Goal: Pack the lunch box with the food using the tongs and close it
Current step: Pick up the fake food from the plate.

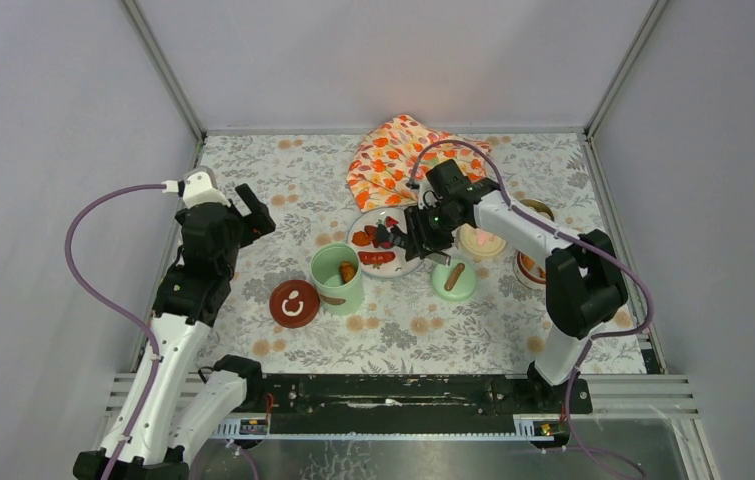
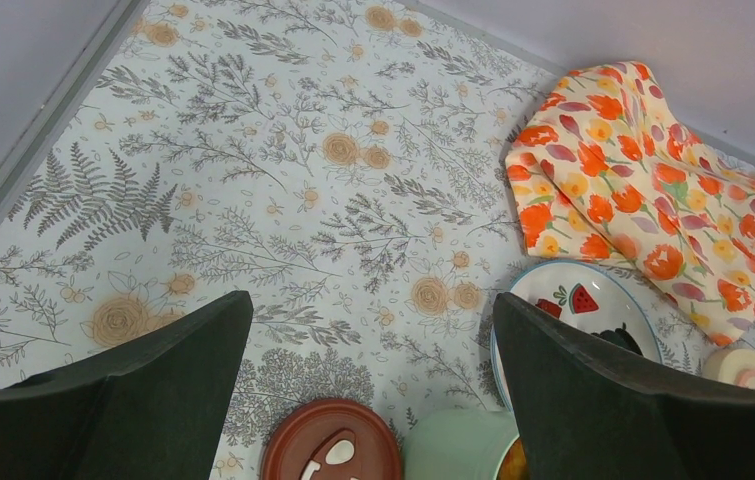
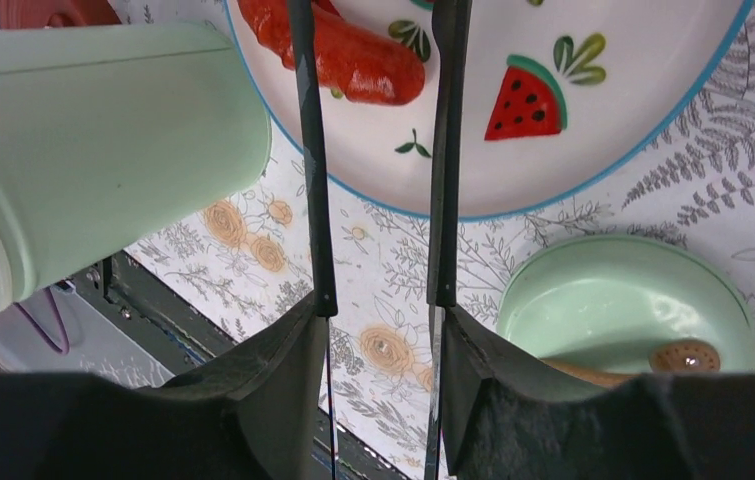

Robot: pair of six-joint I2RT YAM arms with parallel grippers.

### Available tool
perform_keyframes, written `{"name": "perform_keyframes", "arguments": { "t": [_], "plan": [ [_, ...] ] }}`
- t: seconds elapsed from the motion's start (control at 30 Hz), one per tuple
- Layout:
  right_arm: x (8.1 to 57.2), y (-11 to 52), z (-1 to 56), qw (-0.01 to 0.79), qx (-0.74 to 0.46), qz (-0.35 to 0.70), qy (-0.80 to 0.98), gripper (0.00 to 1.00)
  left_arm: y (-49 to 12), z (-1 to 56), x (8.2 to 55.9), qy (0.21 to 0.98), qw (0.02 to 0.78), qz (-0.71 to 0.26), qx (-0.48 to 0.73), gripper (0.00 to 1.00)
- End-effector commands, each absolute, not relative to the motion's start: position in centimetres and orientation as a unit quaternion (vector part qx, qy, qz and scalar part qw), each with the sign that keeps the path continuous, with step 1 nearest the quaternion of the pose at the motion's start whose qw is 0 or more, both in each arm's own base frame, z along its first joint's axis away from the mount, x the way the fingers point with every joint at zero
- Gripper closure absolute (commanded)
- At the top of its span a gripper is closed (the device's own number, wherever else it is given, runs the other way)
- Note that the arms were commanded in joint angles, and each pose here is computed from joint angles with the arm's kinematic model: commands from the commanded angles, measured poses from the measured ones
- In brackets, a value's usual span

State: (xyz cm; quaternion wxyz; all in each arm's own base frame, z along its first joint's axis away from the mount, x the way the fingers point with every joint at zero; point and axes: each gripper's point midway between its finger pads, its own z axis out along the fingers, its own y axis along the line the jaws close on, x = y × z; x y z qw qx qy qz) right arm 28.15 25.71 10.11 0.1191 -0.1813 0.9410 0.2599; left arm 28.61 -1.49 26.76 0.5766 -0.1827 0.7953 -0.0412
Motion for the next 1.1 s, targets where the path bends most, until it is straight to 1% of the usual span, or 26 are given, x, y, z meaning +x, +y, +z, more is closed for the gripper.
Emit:
{"name": "perform_keyframes", "arguments": {
  "t": [0.0,0.47,0.8,1.07],
  "plan": [
    [30.7,27.8,12.4,0.161,-0.192,0.288,0.925,0.51,-1.5,27.8,29.3,0.779,0.595,-0.053,-0.187,0.01],
    [33.0,29.1,10.9,0.14,-0.195,0.279,0.93,0.51,-1.6,27.7,29.4,0.781,0.593,-0.055,-0.186,0.02],
    [32.8,29.5,9.2,0.119,-0.203,0.256,0.938,0.53,-1.6,27.7,29.4,0.781,0.594,-0.057,-0.187,0.02],
    [32.0,30.3,9.3,0.11,-0.225,0.242,0.937,0.54,-1.5,27.9,29.3,0.779,0.596,-0.057,-0.188,0.02]
  ]
}}
